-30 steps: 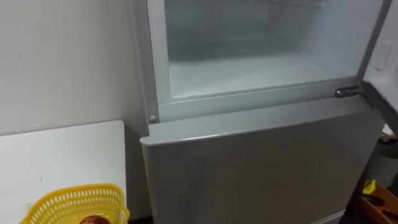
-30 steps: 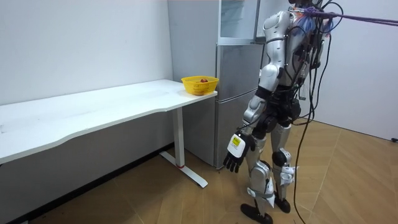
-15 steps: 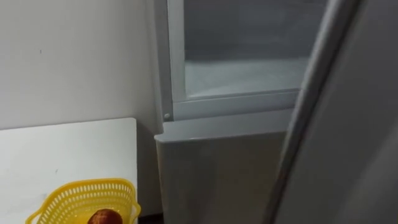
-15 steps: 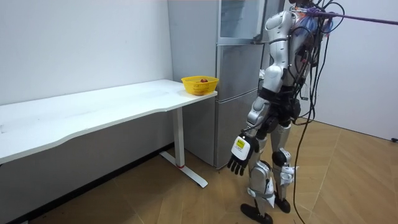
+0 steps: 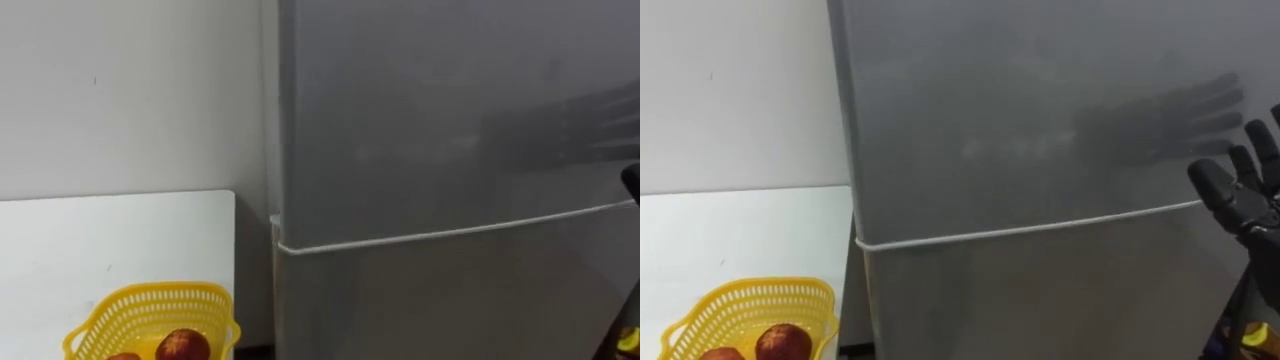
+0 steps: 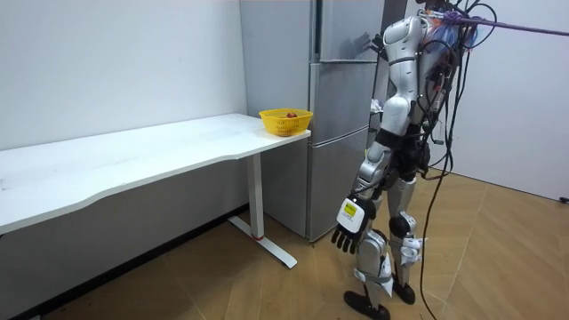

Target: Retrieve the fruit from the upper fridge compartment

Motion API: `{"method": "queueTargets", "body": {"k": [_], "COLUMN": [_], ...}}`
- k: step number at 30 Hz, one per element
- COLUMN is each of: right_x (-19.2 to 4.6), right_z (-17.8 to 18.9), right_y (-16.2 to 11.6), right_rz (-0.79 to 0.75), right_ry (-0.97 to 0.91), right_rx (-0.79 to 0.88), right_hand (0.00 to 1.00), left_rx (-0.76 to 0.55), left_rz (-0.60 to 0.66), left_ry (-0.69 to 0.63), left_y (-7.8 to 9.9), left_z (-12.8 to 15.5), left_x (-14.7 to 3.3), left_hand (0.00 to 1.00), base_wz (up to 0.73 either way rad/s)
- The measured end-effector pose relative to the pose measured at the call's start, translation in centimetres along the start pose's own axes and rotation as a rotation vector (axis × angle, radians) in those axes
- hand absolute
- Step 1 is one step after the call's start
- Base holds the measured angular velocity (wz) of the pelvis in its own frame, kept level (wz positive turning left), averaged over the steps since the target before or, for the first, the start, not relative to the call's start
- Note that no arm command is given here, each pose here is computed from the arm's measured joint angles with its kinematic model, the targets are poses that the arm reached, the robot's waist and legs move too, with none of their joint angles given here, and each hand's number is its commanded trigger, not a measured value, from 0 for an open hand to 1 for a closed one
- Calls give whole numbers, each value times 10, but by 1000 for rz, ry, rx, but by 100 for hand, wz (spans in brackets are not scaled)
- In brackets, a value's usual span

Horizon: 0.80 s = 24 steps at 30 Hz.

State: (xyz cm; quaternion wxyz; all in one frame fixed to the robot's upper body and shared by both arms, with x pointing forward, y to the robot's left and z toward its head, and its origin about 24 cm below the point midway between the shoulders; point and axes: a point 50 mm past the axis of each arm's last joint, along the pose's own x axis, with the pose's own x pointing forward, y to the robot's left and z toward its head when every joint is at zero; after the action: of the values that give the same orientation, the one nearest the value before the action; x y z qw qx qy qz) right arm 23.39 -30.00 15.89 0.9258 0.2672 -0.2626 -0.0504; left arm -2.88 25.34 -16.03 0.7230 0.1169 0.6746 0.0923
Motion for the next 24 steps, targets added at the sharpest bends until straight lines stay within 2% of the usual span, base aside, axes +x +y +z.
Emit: {"method": "queueTargets", "body": {"k": [24], "right_x": [5], "right_z": [1], "right_y": [5], "right_rz": [34], "right_ry": [-13], "right_rx": [0], "right_hand": [0], "left_rx": [0], "left_rz": [-31], "left_ry": [4], "left_y": [-2], "left_z": [0], "left_x": [0], "left_hand": [0], "base_wz": [0]}}
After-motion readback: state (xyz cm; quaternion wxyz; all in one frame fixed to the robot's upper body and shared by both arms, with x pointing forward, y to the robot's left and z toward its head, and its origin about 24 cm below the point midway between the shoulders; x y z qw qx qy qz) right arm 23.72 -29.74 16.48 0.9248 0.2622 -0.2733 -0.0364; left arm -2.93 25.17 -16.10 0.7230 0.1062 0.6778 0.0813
